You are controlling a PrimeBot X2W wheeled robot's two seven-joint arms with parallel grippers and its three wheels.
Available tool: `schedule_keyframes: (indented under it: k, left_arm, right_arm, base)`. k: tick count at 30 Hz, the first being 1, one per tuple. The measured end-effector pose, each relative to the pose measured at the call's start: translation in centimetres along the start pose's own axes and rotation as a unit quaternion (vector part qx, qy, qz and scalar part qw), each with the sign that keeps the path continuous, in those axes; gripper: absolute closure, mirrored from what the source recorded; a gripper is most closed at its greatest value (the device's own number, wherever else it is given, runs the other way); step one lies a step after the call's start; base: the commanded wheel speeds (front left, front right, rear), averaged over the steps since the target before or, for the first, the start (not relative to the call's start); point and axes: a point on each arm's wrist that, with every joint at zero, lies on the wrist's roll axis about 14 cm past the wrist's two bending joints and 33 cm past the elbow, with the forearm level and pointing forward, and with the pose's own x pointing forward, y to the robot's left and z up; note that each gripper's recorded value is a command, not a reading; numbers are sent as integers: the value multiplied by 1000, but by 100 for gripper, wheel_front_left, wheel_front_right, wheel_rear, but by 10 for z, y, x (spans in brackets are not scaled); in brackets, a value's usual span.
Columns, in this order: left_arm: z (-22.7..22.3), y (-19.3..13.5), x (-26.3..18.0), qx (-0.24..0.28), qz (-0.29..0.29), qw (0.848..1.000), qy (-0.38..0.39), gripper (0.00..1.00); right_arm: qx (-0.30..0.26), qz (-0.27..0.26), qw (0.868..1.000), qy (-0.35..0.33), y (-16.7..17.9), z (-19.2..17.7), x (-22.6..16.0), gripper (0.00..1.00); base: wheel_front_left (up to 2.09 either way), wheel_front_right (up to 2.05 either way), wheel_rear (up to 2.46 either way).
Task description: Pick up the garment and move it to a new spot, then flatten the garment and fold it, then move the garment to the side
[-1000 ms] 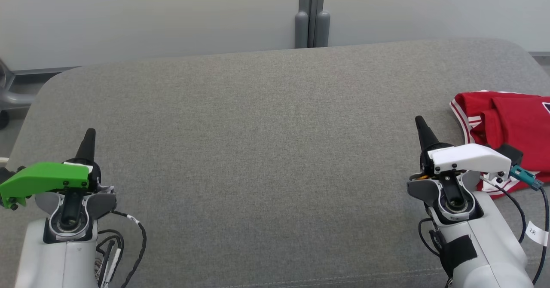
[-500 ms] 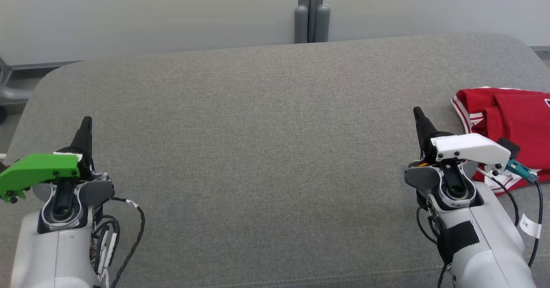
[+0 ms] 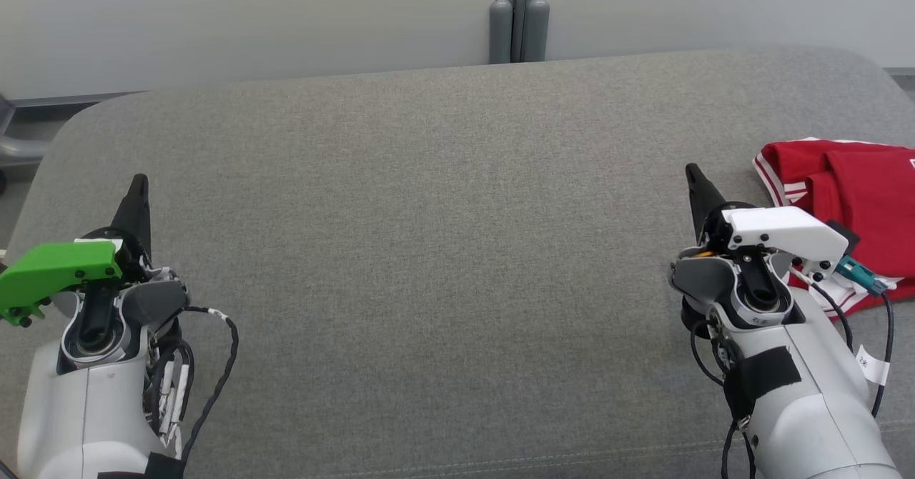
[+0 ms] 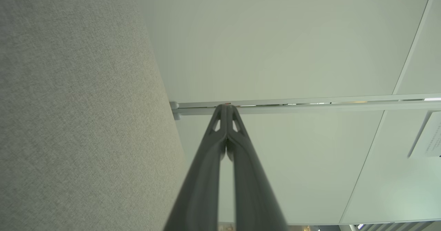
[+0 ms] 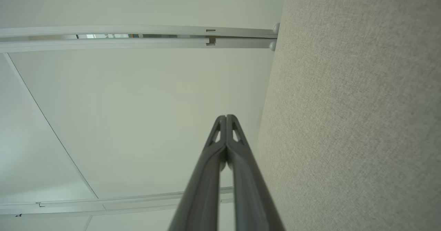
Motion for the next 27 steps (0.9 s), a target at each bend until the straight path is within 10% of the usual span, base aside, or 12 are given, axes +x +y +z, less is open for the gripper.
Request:
schedule_keyframes:
  k: [27]
  left_arm:
    - [-1, -3, 5, -28, -7, 1000, 0, 100]
  right_arm:
    - [23, -5, 1000, 0, -1, 0, 5, 100]
  base:
    - [0, 0, 0]
